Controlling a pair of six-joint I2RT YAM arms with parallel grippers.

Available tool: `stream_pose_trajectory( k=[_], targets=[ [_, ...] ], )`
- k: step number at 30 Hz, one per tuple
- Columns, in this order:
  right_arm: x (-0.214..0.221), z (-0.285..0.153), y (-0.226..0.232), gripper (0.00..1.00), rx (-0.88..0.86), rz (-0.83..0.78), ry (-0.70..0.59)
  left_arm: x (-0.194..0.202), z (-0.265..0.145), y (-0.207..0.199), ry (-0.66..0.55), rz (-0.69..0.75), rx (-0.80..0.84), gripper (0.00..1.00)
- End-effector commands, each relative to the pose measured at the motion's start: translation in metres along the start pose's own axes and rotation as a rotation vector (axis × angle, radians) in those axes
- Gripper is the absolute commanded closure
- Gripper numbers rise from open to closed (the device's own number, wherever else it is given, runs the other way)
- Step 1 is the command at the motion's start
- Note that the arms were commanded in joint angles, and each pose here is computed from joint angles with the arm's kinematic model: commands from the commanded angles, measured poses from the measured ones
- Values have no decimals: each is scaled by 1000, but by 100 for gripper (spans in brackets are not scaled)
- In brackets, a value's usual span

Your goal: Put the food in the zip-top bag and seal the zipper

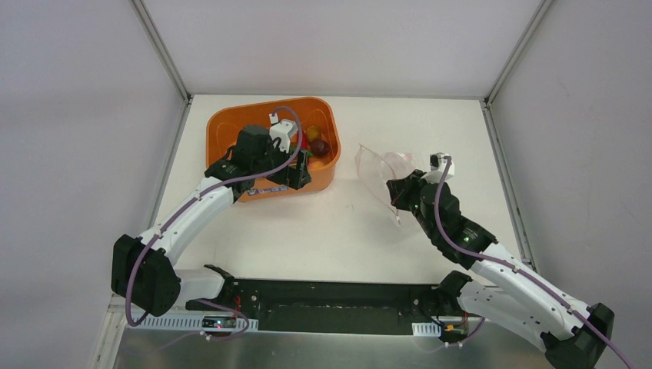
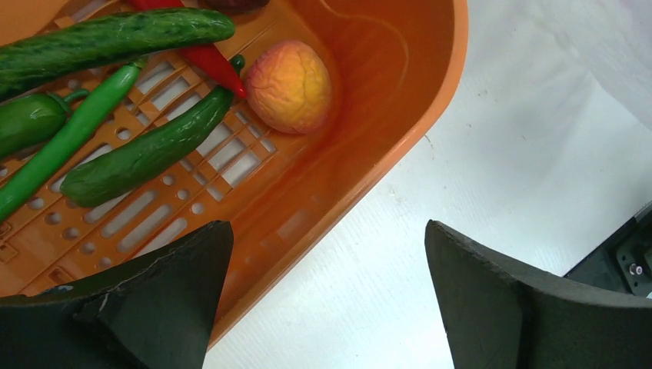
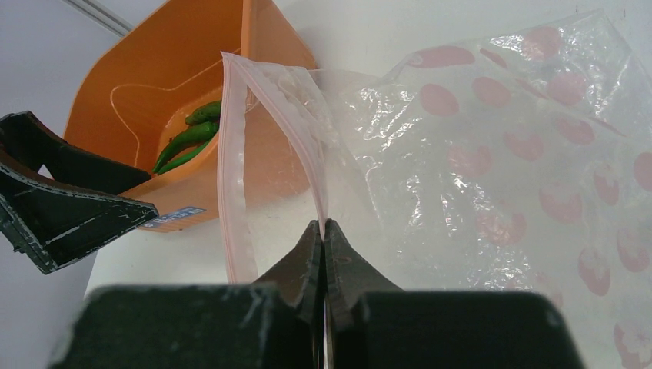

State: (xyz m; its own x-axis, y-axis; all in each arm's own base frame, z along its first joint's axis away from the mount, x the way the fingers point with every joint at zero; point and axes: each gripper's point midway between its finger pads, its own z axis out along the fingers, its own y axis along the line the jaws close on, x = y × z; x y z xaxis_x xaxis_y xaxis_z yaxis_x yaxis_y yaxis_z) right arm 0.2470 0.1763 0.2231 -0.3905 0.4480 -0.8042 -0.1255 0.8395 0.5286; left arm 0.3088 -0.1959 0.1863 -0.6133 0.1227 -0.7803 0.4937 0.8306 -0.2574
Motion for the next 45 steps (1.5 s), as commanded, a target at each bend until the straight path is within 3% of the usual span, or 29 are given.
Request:
stream_pose_trajectory(
  k=[1, 7, 11, 23, 30, 35, 40, 45],
  targets=[
    [-12, -2, 11, 99, -21, 4, -13, 10, 1, -16, 29, 0, 107, 2],
    [-9, 2, 9, 99, -6, -13, -2, 31, 1, -44, 95, -61, 235, 7],
    [-14, 2, 2, 99, 26, -11, -29, 47, -6, -68, 105, -24, 270, 7],
    [-46, -18, -39, 98, 182, 82, -228, 88, -43, -129, 130, -3, 378, 10],
    [-47, -20, -38, 98, 173, 79, -229, 43, -77, -104, -37, 135, 227, 7],
    [-39, -13, -34, 98, 172, 57, -184, 8, -90, -60, -136, 261, -23, 1],
    [-35, -8, -30, 98, 169, 44, -157, -6, -78, -10, -94, 166, -157, 1],
    [-38, -2, -30, 98, 180, -5, -170, -1, -53, 8, -27, 162, -174, 1]
  ],
)
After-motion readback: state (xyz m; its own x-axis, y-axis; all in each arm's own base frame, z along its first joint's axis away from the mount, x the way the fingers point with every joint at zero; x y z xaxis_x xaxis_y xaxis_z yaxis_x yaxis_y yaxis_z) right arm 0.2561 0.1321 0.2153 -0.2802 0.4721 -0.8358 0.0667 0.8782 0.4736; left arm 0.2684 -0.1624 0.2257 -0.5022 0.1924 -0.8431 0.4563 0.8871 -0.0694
